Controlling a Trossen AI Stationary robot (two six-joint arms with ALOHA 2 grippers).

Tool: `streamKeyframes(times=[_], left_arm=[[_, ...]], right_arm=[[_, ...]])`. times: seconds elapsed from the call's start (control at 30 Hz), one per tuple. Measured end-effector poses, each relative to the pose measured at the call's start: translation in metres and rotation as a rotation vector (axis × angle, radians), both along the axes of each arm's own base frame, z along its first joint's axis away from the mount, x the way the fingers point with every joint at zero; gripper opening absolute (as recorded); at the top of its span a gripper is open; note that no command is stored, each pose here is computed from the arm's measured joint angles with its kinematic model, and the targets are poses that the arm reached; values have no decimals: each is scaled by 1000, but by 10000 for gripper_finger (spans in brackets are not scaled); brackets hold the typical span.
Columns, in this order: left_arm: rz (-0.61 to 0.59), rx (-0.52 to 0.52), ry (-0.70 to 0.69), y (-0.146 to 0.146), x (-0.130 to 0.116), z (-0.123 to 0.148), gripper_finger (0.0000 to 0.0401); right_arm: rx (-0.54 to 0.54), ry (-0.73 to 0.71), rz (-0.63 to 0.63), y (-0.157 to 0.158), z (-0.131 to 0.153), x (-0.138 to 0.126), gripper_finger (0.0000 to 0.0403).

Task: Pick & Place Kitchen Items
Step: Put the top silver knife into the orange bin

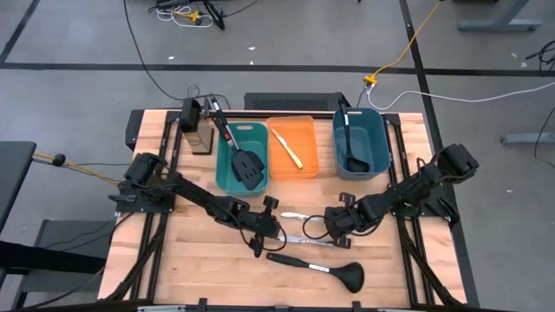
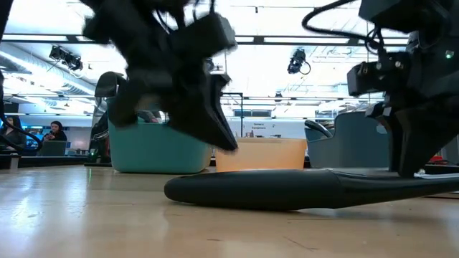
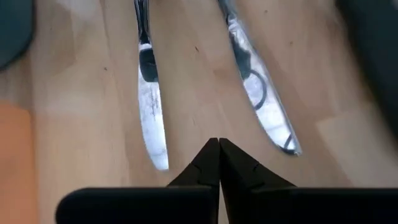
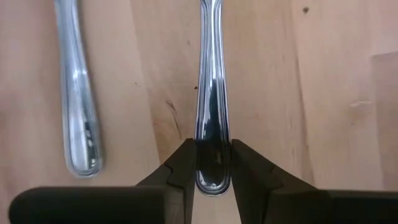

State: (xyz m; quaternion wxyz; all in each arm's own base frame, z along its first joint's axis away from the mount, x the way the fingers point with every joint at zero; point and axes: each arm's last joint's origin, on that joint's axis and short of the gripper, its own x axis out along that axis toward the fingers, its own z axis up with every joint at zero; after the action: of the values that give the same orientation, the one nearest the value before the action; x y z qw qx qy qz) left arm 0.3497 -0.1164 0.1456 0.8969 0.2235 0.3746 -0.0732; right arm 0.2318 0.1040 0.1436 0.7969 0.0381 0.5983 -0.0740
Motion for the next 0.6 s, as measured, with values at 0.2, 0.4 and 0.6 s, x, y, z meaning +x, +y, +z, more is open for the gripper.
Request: streamKeyframes(times=[0.2,0.4,0.6], left_arm=[[-38,-1,-4,-8,-19,34,9],[-62,-54,-100,-1,-62,83,5],[3,-175,-267,19,-120,105,4]], right_arm=[[29,-125,5,-3,28,-5,81],[18,-325,11,-12,69,-18,81],[2,-521,31,-21,104,-32,81]])
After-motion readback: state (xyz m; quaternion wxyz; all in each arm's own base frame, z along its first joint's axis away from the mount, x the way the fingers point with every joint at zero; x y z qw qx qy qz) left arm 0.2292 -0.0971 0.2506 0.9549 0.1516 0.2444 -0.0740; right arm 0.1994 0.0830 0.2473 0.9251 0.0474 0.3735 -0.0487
